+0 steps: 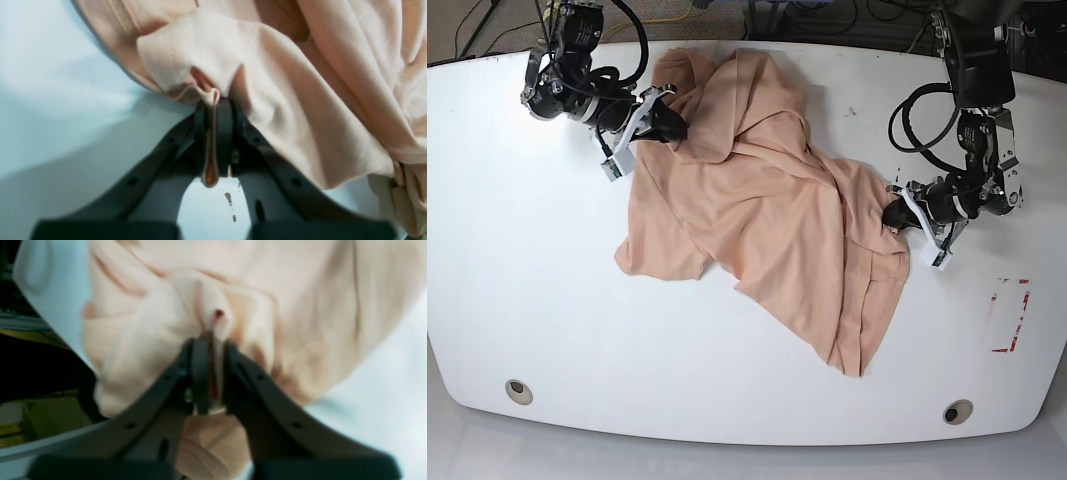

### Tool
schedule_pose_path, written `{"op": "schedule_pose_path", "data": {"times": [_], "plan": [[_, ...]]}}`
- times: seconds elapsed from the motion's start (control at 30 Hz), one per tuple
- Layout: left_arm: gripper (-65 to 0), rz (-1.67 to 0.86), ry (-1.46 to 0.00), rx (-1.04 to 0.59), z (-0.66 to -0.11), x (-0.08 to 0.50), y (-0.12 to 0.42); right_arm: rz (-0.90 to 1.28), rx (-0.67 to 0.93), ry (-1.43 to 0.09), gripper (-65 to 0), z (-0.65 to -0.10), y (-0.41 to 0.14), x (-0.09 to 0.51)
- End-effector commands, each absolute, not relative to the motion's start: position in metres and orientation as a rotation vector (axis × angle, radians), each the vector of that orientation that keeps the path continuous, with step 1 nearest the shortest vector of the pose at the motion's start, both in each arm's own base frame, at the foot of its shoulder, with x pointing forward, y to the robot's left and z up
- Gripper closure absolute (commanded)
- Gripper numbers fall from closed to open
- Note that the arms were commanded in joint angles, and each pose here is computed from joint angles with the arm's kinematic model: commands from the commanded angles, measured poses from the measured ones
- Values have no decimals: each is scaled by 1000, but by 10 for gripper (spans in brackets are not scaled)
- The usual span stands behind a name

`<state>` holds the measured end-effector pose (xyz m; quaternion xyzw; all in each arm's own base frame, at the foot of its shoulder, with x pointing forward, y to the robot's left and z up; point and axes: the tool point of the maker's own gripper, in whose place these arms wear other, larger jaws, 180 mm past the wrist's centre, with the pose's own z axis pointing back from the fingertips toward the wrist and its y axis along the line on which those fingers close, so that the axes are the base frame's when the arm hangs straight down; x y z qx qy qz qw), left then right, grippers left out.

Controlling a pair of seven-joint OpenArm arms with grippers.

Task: Layout the t-shirt on the table in an organized manner, then fold the t-shirt properly
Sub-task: 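Hold the shirt with both grippers and stretch the ends apart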

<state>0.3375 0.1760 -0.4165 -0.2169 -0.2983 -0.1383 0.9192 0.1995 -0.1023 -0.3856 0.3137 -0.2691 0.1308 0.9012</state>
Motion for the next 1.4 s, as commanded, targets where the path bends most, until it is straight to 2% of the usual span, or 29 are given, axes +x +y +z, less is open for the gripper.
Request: {"op": "schedule_pose_path", "data": {"times": [0.0,0.2,0.9,1.37], "plan": [[-15,-267,-660,-428,-403,349,188,282,654,-610,-38,-374,-105,209],[-13,-239,-678,-423,-400,350,196,297,641,-640,0,-365,-106,212],[0,-131,-779,-362,-369,358,239,345,500,-798,0,-319,-141,243],[0,-167,-898,-177,-294,361,277,379,425,-922,0,-281,-172,301]]}}
